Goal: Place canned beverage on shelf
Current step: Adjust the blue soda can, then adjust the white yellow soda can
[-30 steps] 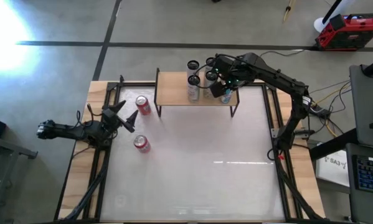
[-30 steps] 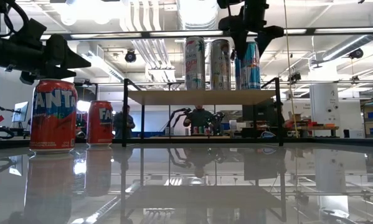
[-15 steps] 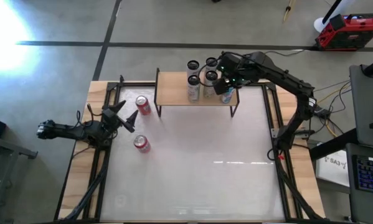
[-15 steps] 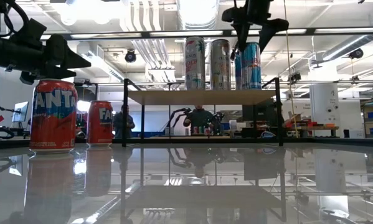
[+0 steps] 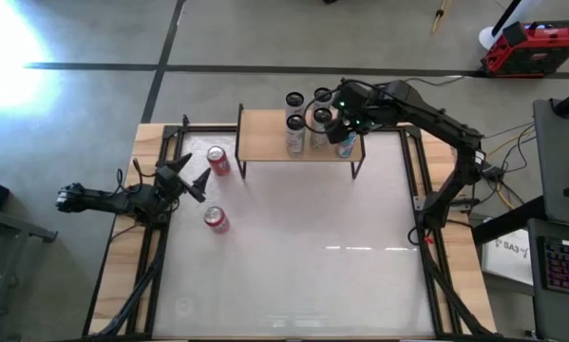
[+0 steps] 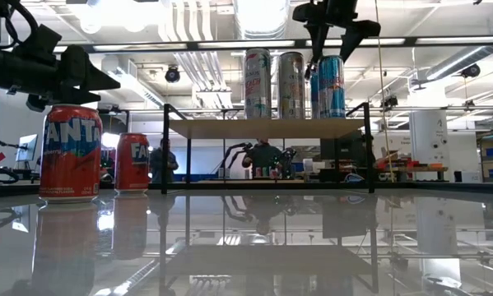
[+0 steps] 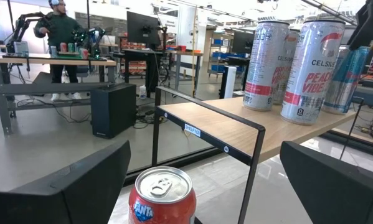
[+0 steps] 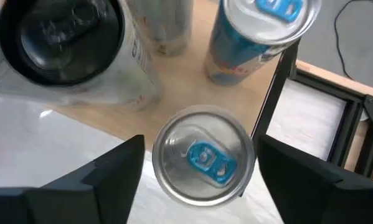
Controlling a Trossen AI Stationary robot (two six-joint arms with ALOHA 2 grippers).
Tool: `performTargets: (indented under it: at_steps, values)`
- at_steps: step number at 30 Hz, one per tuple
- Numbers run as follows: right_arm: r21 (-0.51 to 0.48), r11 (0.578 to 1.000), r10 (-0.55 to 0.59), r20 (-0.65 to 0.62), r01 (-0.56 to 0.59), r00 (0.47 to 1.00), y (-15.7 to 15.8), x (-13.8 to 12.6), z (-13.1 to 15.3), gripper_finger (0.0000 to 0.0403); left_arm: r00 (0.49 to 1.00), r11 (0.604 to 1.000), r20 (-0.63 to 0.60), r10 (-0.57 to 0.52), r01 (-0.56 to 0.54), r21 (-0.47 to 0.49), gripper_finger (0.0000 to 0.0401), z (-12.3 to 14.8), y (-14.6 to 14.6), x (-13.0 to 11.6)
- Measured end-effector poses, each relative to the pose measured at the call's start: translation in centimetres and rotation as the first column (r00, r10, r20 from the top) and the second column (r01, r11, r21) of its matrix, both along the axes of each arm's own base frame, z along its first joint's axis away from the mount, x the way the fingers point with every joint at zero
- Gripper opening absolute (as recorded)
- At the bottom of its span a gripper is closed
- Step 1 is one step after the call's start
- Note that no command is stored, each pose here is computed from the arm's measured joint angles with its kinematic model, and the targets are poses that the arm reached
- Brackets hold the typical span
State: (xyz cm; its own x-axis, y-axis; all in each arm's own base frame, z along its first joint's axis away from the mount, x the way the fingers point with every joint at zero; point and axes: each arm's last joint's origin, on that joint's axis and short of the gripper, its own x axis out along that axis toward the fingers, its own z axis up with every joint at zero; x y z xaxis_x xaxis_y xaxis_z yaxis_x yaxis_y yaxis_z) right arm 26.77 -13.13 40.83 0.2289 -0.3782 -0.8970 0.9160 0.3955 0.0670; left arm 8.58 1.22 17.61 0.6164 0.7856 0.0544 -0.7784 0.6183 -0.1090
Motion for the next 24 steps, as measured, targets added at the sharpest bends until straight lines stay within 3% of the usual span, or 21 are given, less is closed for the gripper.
performTargets:
  at_steps: [9, 24]
  values:
    - [-0.027, 0.999, -0.019, 0.046, 0.020, 0.999, 0.1, -0.1, 0.5, 0.0377, 1.000, 1.000, 0.000, 0.000, 0.000, 0.000, 0.0398, 0.0, 0.0, 0.0]
    - [-0.178, 0.984, -0.003, 0.126, 0.026, 0.992, 1.7, -0.4, 2.4, 0.0382, 1.000, 1.000, 0.000, 0.000, 0.000, 0.000, 0.0398, 0.0, 0.0, 0.0]
